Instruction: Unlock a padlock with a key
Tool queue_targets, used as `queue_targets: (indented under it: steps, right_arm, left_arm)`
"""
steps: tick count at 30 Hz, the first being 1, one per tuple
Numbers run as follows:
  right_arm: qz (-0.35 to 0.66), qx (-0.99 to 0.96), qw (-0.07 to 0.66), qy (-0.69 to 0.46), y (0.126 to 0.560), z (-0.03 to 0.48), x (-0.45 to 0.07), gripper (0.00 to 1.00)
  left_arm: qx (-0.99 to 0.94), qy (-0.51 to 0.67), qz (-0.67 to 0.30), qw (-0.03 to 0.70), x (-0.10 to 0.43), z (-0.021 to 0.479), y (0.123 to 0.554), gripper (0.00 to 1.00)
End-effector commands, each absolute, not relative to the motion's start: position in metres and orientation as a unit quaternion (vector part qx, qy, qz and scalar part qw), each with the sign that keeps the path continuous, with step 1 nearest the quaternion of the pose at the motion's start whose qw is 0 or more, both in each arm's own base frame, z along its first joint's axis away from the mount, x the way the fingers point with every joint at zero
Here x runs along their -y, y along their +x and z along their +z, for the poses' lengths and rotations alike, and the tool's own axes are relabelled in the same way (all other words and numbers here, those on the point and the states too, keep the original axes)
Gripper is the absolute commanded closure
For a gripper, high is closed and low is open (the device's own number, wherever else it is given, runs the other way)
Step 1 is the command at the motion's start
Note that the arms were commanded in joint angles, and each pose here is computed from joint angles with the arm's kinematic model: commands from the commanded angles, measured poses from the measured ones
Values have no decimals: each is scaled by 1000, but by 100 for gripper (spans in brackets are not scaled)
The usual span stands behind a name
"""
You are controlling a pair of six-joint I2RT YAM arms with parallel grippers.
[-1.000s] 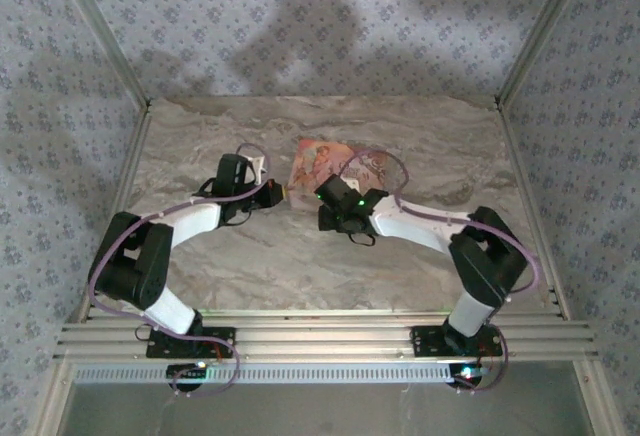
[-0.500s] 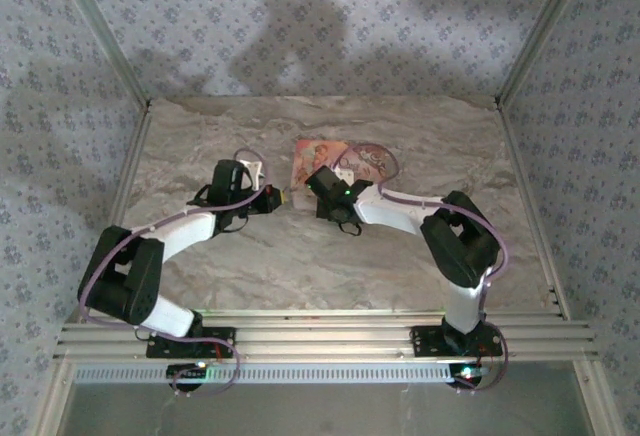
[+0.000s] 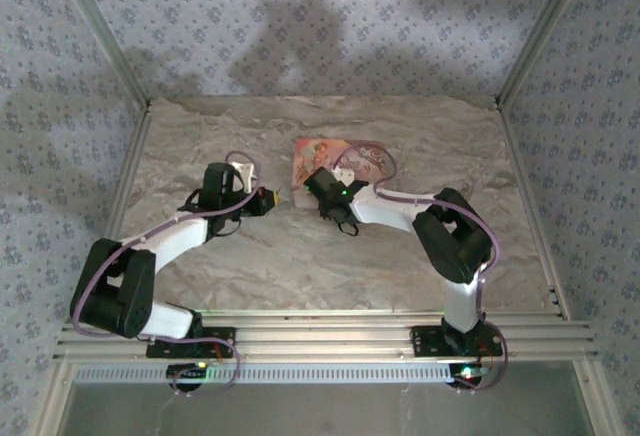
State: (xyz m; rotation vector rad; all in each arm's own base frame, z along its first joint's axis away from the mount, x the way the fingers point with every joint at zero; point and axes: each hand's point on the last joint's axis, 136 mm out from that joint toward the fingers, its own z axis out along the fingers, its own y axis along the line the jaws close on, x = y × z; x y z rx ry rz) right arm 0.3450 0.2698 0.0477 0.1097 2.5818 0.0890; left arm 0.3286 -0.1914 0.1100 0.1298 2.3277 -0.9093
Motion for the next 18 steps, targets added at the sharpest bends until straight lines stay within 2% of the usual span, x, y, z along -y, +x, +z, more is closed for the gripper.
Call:
queue_targets:
  steps: [1,7,18]
  right_arm:
    - [20,-958,281,49,356,48,-263,76]
    - [41,-964,263,17,355,58,-268,86]
    - [159,-974,158,-43,329,76,-296,93]
  left_arm:
    - [-876,68,-353,321,192,119,322,100]
    - [-861,96,-369,336,195,131,310,100]
    - [-823,194,-418,331,226,129,271,100]
